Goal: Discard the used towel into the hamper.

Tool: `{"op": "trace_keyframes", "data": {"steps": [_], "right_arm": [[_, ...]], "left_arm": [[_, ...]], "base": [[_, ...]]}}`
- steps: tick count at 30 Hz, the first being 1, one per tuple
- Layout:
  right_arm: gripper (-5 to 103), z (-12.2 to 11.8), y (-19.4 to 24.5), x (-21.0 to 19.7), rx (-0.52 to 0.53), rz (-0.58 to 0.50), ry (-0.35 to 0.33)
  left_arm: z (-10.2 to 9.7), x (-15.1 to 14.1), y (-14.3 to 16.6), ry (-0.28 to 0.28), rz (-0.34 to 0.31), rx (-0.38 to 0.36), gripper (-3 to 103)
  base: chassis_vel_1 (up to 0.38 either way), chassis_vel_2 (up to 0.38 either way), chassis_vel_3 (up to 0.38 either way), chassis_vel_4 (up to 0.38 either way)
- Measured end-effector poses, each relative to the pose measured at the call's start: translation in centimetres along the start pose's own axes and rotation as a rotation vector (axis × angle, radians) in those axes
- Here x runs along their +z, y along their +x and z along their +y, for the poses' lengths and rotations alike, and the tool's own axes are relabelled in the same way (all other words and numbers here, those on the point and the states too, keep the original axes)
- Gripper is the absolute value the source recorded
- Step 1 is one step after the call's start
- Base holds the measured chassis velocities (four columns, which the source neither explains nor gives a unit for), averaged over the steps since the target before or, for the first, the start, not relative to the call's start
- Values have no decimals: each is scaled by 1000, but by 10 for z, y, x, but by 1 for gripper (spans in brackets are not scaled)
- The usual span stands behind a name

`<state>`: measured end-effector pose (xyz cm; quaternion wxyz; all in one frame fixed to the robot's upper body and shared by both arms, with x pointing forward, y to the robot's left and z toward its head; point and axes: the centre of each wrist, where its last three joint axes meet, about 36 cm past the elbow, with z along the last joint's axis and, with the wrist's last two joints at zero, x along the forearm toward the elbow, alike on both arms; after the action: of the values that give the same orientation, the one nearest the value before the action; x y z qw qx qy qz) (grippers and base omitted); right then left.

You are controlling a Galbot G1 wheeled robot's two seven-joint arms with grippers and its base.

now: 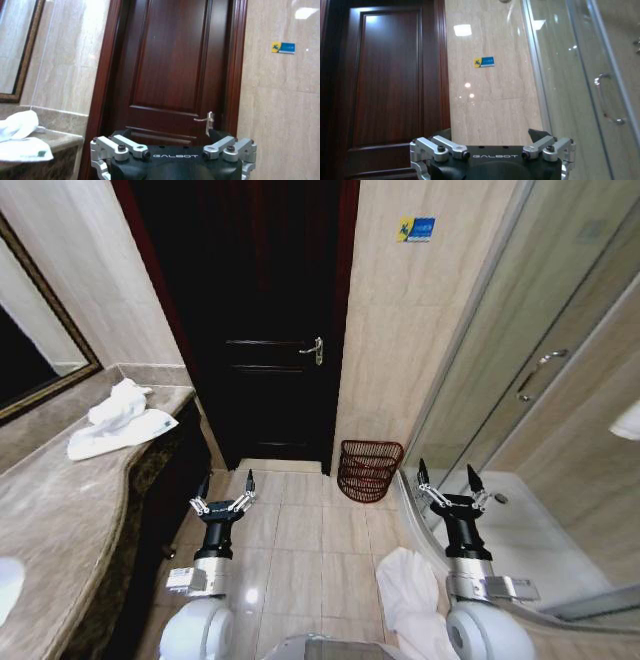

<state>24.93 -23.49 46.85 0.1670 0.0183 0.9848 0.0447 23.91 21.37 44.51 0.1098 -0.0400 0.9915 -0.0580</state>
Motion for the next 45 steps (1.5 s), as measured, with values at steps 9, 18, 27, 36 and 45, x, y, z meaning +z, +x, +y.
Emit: {"op": "trace_keyframes", "data": {"steps": [9,18,27,36,45], "right_arm": [[100,0,1,1,3,-5,1],[100,0,1,6,11,-26,7],[100,0,-1,8,9,-35,10],[100,1,-3,7,18,-26,25],[100,0,-5,9,22,-26,33]], "left_arm": [[1,1,1,-6,-5,2,100],[2,2,0,-19,-10,6,100],[3,2,0,-20,-5,-2,100],[4,-3,2,-23,-1,-26,100],[6,-9,3,-17,14,-58,100]], "base": [[-225,217,225,-218],[-183,194,196,-187],[-42,28,10,-31],[46,5,-3,35],[57,68,74,40]]}}
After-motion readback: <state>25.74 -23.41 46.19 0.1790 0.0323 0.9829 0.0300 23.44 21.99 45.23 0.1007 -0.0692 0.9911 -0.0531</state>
